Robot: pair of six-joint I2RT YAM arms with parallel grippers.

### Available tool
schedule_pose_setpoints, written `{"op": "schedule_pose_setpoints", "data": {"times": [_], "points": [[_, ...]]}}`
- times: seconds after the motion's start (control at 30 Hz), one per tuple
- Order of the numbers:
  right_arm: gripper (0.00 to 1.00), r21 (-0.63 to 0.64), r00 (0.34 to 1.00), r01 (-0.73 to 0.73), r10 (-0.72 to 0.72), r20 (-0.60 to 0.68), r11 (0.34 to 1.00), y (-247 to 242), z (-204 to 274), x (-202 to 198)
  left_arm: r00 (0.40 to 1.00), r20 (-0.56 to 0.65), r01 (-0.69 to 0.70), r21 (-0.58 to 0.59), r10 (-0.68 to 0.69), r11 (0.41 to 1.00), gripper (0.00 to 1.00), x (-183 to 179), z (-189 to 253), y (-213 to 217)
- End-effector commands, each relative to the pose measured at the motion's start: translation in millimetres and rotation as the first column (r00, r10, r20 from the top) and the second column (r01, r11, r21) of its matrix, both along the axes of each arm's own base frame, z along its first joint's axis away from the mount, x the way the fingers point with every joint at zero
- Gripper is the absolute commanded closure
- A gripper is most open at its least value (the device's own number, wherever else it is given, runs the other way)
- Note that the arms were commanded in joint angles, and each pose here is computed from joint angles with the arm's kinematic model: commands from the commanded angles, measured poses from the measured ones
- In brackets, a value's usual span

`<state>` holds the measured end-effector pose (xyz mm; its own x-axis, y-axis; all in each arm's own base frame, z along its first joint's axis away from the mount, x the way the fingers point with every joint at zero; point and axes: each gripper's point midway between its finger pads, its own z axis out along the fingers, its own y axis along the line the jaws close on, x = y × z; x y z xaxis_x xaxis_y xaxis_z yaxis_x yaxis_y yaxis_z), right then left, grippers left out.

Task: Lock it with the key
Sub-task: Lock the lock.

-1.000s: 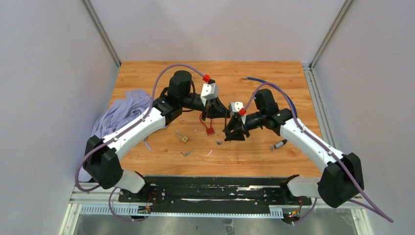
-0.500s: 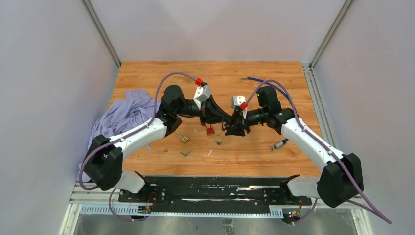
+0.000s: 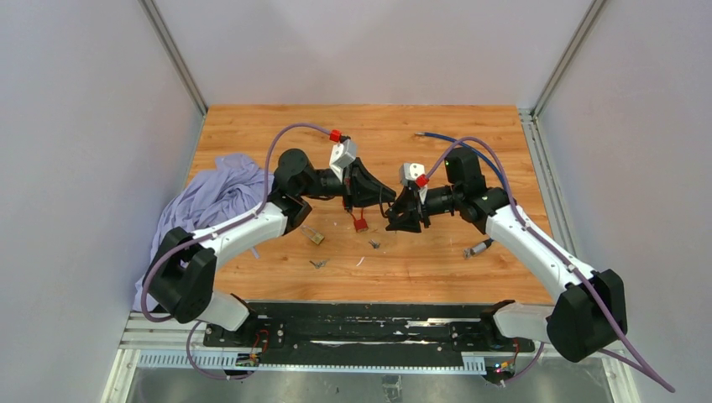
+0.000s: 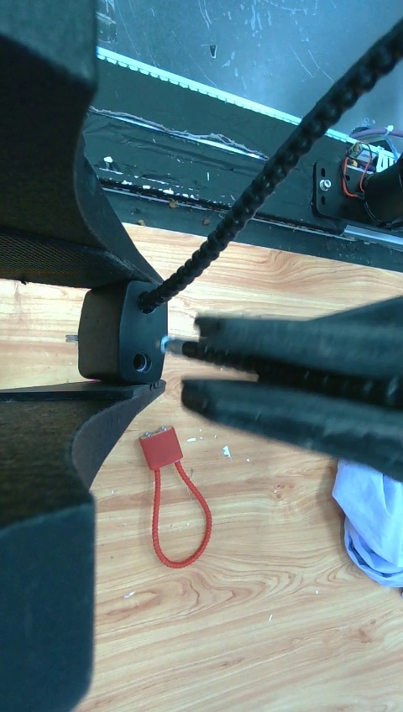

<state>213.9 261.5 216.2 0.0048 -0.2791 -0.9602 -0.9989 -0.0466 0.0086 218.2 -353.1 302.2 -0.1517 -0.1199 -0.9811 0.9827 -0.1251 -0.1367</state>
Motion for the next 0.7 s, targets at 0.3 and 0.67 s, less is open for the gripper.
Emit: {"op": "schedule_pose_setpoints", "data": {"times": [0.3, 0.67], "points": [[0.99, 0.021, 1.0, 0.018, -0.018, 0.003, 1.0, -4, 8, 4, 0.999, 0.022, -0.034, 0.038, 0.033, 0.999, 1.0, 8, -11, -1], [0.99, 0.017, 0.999, 0.037, -0.037, 0.004, 0.999, -4, 9, 7, 1.0, -0.015, 0.005, 0.025, -0.005, 1.0, 1.0, -2, -8, -8]]}}
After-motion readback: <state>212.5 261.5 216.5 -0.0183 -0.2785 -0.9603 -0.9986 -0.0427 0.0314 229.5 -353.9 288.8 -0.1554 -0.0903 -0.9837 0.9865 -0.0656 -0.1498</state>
